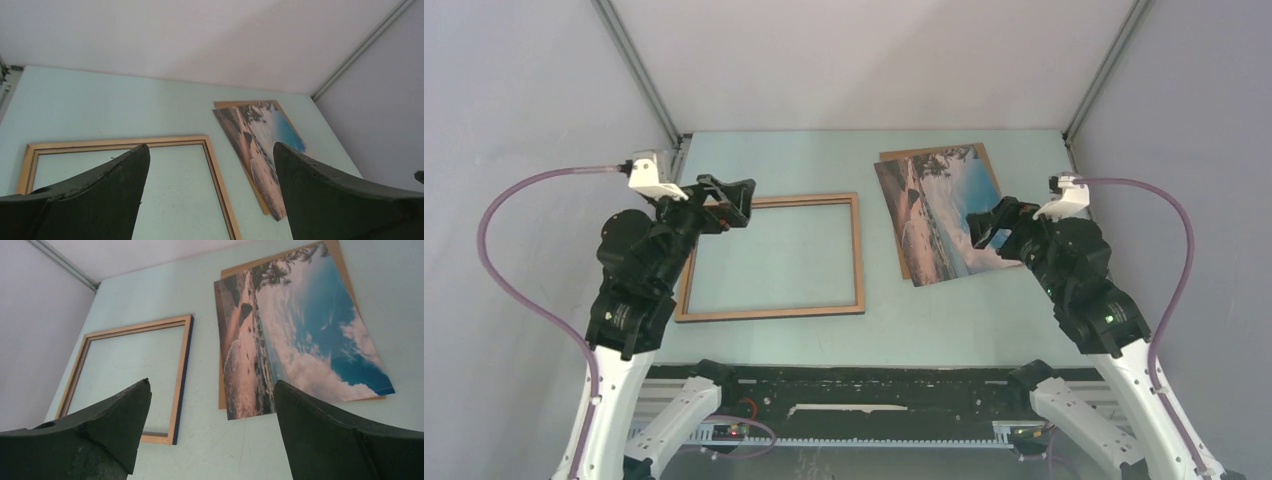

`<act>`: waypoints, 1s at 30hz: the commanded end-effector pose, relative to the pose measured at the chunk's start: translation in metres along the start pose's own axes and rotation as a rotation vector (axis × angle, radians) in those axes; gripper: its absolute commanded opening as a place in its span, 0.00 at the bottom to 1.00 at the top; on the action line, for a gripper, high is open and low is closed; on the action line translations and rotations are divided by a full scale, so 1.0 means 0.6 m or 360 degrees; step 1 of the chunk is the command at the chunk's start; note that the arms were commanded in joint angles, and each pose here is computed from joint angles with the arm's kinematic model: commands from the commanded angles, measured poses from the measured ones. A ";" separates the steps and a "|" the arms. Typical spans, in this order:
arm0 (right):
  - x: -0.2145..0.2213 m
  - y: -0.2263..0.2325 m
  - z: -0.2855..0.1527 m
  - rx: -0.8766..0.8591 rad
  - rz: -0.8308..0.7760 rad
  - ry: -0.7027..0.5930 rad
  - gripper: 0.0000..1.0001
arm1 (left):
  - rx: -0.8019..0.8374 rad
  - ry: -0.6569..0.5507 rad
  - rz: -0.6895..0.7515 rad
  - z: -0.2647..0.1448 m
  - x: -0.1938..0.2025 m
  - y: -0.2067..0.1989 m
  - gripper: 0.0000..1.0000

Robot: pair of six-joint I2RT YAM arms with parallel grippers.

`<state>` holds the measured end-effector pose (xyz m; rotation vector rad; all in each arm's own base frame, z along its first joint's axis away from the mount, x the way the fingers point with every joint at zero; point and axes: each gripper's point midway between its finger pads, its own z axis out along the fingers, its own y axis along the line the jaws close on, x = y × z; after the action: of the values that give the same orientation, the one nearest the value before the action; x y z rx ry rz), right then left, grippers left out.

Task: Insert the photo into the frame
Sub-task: Pick up the photo frame item at the center of the board.

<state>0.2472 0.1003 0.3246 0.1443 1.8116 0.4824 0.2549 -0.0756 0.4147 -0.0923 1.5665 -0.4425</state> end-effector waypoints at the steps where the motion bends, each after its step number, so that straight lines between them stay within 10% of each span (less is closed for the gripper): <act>1: 0.033 -0.023 0.026 0.0114 -0.0024 0.0084 0.99 | 0.0110 0.0149 -0.0053 0.016 0.049 -0.014 1.00; 8: 0.127 -0.038 0.093 0.0049 0.0036 0.0328 1.00 | 0.0187 0.0448 -0.0213 0.050 0.152 -0.027 1.00; 14: 0.216 -0.160 0.152 0.0108 0.0775 0.0635 0.89 | 0.0242 0.0834 -0.0297 0.081 0.296 -0.063 1.00; 30: 0.211 -0.440 0.144 0.0631 0.1305 0.0270 0.82 | 0.0531 0.1339 -0.0350 0.237 0.543 -0.306 1.00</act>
<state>0.3172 -0.0426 0.0837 1.1503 2.0491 0.7482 0.3128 -0.3302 0.1251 0.1780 2.4254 -0.8409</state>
